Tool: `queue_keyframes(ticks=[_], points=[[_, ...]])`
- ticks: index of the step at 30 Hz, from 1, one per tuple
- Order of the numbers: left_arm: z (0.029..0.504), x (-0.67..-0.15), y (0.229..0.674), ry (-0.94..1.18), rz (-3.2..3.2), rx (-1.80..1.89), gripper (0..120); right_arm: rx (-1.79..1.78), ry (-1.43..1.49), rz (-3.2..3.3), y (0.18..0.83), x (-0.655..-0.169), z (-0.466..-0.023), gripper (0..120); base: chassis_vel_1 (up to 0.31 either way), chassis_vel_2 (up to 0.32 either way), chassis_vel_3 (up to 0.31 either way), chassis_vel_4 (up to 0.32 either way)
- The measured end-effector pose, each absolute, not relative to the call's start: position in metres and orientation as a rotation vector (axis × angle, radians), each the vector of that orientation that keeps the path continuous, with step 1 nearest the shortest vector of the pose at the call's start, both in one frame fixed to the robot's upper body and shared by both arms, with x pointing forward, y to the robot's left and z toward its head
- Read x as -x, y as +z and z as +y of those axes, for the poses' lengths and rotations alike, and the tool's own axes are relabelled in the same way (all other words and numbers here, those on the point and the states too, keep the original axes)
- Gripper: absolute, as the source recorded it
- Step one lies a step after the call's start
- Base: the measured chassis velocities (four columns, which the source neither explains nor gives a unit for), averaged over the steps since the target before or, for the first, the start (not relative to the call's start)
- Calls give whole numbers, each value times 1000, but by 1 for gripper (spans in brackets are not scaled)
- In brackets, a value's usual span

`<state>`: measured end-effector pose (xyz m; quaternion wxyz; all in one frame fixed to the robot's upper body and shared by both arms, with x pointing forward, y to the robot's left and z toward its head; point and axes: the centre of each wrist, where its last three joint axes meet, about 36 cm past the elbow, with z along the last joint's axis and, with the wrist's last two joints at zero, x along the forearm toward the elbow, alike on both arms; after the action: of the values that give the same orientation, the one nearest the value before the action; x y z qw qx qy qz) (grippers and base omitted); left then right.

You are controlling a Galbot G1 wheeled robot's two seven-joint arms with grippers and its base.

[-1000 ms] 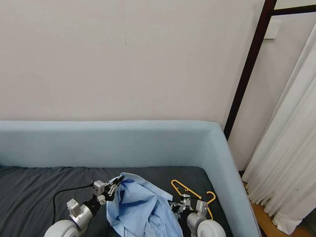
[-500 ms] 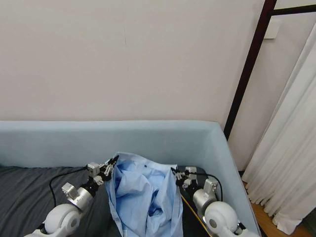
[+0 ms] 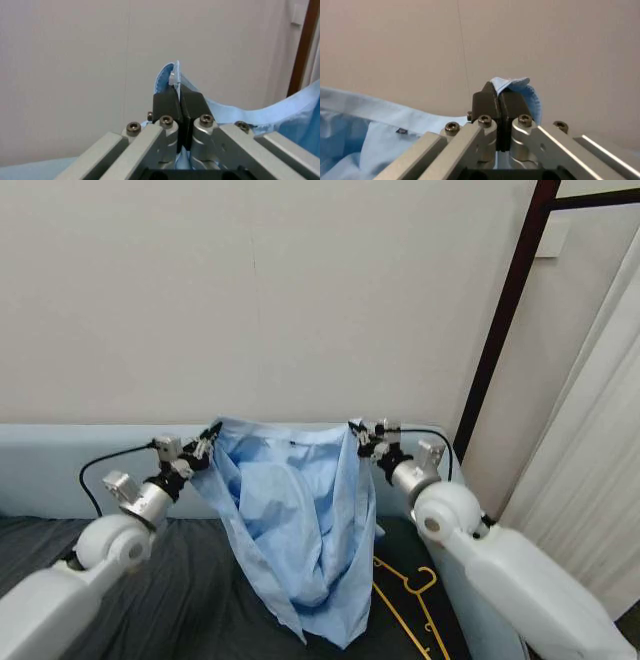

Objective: Pick up the clothes from the sofa and hang them on the clothes hanger.

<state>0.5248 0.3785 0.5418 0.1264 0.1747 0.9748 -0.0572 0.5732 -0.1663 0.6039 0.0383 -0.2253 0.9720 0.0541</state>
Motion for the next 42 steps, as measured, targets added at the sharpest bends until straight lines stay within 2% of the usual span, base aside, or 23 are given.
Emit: queue_keyframes(ticks=[5, 12, 17, 20, 26, 32, 35, 42], points=[[375, -540, 557, -151, 2841, -490, 0, 651, 142, 2938, 636, -604, -165, 0, 0, 0, 0, 0], [366, -529, 556, -161, 2840, -510, 0, 672, 159, 2918, 646, -590, -164, 0, 0, 0, 0, 0], [359, -499, 548, -150, 2845, -522, 0, 717, 197, 2931, 639, -555, -165, 0, 0, 0, 0, 0], [345, -479, 553, -146, 2826, -547, 0, 746, 229, 2930, 642, -518, -174, 0, 0, 0, 0, 0], [334, -433, 587, -138, 2794, -549, 0, 746, 266, 2947, 648, -458, -208, 0, 0, 0, 0, 0], [332, -402, 607, -151, 2796, -549, 0, 753, 303, 2943, 662, -422, -230, 0, 0, 0, 0, 0], [326, -377, 623, -160, 2807, -556, 0, 787, 335, 2921, 674, -385, -242, 0, 0, 0, 0, 0], [332, -392, 595, -158, 2867, -488, 0, 746, 292, 2933, 635, -390, -244, 0, 0, 0, 0, 0]])
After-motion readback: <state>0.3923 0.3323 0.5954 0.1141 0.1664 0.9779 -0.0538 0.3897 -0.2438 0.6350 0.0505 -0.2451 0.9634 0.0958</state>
